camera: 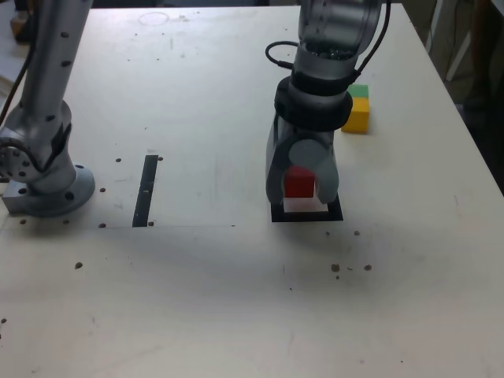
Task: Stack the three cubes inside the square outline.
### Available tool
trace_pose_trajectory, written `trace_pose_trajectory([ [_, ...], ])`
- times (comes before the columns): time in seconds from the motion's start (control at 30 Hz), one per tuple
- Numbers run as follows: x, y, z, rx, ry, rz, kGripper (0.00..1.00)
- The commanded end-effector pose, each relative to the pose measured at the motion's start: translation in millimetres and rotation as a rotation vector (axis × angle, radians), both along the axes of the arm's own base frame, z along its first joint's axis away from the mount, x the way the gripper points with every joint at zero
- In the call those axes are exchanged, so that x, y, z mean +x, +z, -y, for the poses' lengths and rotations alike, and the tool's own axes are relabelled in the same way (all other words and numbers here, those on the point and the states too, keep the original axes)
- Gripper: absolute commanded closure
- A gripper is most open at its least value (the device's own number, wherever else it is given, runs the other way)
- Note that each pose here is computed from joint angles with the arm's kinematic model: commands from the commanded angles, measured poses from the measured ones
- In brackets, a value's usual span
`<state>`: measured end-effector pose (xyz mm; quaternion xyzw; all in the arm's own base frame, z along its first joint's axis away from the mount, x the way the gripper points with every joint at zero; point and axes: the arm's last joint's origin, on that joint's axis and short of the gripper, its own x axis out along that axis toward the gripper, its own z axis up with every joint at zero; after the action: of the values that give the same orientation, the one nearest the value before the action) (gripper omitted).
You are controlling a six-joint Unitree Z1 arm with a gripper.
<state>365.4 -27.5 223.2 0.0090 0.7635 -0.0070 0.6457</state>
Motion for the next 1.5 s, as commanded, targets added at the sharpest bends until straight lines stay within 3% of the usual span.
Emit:
trace_pose_trajectory([
  [0.0, 1.1, -3.8, -2.7, 0.003, 0.008, -0.006, 0.67],
  [0.57, 6.7, -9.4, -3.8, 0.004, 0.011, 0.000, 0.66],
  [0.63, 7.3, -10.0, -3.8, 0.004, 0.008, 0.003, 0.56],
  [0.8, 7.3, -12.0, -3.8, 0.001, -0.003, 0.006, 0.09],
  [0.87, 6.8, -13.0, -3.8, 0.000, -0.003, 0.006, 0.01],
  [1.17, 3.9, -11.5, -5.3, 0.002, 0.000, 0.008, 0.00],
  [1.47, 0.6, 12.2, -31.7, 0.072, 0.003, 0.006, 0.01],
])
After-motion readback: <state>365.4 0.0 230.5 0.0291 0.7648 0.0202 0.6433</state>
